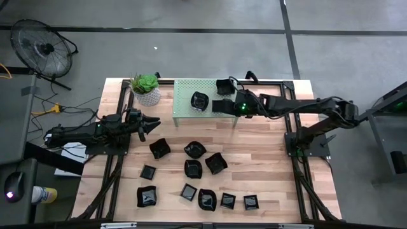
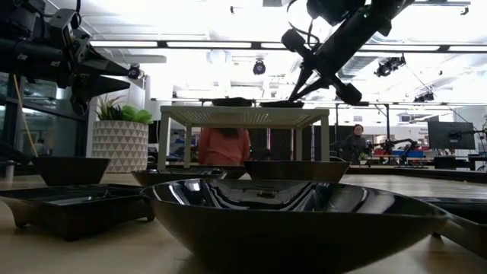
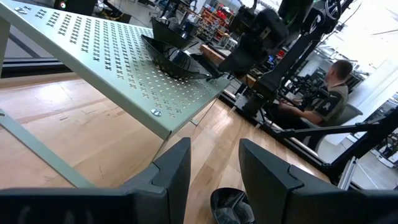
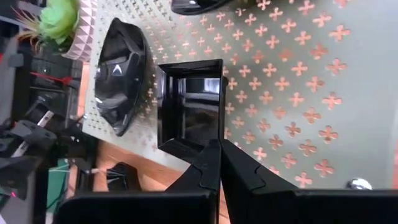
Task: Pick & Place Mini shaped plates
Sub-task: Put the square plate on the shelf
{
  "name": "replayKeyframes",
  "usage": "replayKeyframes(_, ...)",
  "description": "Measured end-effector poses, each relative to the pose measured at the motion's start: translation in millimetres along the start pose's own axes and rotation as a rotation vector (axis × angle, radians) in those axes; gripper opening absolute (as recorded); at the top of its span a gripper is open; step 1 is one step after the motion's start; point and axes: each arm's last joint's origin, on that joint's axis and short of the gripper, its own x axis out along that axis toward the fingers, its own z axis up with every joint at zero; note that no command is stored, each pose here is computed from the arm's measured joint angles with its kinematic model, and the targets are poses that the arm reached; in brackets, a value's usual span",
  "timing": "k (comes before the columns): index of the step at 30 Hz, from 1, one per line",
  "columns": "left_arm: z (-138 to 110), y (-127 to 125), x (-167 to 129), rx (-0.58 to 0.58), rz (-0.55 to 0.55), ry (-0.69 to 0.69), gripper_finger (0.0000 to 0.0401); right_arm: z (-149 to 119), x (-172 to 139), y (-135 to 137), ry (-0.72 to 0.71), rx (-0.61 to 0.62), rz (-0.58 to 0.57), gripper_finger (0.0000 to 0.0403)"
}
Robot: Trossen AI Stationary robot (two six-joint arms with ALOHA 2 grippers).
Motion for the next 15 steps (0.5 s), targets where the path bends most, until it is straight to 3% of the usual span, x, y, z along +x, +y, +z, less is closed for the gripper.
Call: replayKeyframes(15,0.0,0.0,0.0,0.000,0.000,0.000,0.0134,1.4,-0.1,-0.1,0.012,-0.021,0.007,0.0000)
